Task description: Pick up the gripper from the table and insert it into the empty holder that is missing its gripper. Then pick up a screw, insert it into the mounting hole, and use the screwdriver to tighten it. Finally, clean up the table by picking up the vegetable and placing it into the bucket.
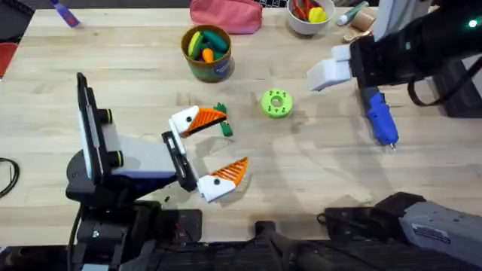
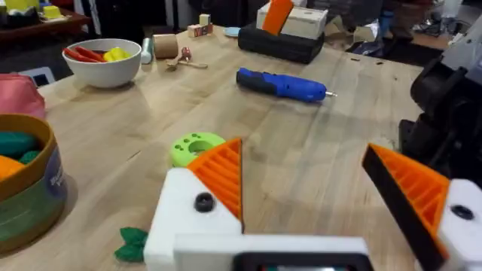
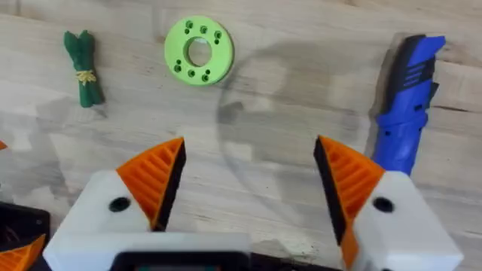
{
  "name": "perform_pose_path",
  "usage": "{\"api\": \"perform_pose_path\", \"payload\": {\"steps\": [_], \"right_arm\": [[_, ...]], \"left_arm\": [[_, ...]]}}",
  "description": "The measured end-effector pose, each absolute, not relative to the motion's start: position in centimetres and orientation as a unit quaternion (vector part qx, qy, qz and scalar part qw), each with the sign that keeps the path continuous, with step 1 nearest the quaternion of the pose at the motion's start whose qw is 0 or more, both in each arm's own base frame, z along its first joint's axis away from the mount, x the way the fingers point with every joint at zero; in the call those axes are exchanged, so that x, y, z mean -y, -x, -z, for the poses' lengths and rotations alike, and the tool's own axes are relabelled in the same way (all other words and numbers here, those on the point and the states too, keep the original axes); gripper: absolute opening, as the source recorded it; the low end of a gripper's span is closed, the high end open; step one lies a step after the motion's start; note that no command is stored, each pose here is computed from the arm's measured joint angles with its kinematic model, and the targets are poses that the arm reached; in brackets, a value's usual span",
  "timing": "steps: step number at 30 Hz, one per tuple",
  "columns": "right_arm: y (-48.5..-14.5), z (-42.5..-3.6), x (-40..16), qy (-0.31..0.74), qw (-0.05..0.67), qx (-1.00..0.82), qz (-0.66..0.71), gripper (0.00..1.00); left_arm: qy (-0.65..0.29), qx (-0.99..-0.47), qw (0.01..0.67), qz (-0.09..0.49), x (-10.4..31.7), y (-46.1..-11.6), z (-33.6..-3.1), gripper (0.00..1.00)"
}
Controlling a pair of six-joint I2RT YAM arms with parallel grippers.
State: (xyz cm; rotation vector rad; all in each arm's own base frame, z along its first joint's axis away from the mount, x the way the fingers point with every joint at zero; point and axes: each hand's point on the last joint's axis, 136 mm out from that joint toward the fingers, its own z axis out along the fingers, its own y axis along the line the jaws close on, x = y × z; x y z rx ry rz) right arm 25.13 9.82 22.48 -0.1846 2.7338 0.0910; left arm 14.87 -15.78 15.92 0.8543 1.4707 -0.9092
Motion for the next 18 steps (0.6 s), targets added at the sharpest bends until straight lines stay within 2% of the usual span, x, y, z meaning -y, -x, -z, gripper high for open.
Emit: {"api": "perform_pose_path", "payload": {"steps": [10,11,16,17,18], "right_arm": [[-25.6,-22.6,-9.5,0.063,0.209,-0.976,-0.022,0.989],[-25.6,-22.6,-9.4,0.062,0.210,-0.976,-0.019,0.992],[-26.0,-22.7,-8.2,0.032,0.212,-0.977,-0.011,0.991],[-26.2,-22.7,-7.7,0.023,0.213,-0.977,-0.009,0.991],[-26.4,-22.6,-7.1,0.011,0.213,-0.977,-0.006,0.992]], "left_arm": [[-0.364,-0.626,0.570,0.387,15.8,-14.9,-15.9,0.988],[-0.363,-0.627,0.570,0.388,15.8,-14.9,-15.9,0.870],[-0.364,-0.626,0.570,0.387,15.8,-14.9,-15.9,0.081],[-0.365,-0.626,0.571,0.386,15.8,-14.9,-15.9,0.026],[-0.365,-0.626,0.571,0.386,15.8,-14.9,-15.9,0.013]]}}
